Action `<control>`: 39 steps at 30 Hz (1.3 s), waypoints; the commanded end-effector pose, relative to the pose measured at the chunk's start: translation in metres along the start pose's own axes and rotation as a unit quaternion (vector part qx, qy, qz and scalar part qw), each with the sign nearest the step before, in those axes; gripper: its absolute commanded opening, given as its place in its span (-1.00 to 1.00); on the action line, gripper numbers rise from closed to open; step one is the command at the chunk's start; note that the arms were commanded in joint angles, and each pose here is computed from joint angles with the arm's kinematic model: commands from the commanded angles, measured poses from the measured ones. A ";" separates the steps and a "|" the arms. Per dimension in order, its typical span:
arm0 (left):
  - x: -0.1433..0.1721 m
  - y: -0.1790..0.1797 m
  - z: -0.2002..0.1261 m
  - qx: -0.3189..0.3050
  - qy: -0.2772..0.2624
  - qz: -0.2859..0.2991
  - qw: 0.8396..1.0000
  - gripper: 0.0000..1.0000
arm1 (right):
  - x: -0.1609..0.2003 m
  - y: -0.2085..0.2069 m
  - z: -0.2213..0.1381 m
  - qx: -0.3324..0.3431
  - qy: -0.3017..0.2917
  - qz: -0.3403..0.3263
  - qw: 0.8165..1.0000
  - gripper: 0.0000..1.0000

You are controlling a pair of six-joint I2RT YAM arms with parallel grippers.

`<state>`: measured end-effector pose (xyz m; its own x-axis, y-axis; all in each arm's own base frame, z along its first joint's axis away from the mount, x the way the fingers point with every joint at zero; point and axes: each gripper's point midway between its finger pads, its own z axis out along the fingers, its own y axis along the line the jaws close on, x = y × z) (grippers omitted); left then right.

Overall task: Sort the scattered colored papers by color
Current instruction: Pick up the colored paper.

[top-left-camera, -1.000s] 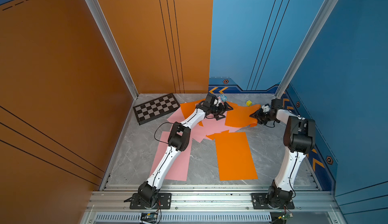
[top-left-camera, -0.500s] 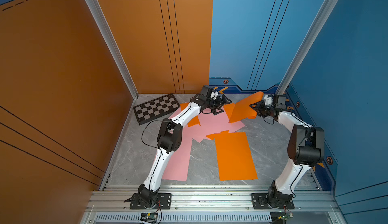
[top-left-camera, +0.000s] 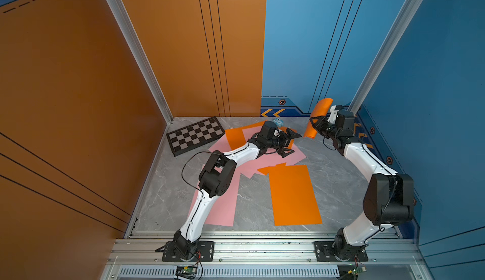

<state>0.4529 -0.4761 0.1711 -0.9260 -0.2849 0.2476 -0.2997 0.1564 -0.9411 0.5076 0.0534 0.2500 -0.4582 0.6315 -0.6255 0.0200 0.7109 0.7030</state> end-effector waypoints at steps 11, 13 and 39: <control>-0.021 -0.025 0.023 0.136 -0.008 -0.143 0.980 0.96 | -0.011 0.010 -0.015 -0.007 -0.072 -0.016 0.997 -0.36; -0.024 -0.020 0.024 0.139 -0.014 -0.154 0.978 1.00 | -0.011 0.011 -0.016 -0.008 -0.072 -0.017 0.997 -0.36; -0.011 -0.026 0.039 0.179 0.014 -0.217 0.960 0.75 | -0.001 0.002 -0.020 0.004 -0.074 -0.044 0.996 -0.35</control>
<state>0.4856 -0.5124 0.1711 -0.8295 -0.3072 0.4665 -0.4093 -0.2340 -0.8819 0.4917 0.0477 0.2386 -0.3668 0.6262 -0.6880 0.0303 0.7471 0.6640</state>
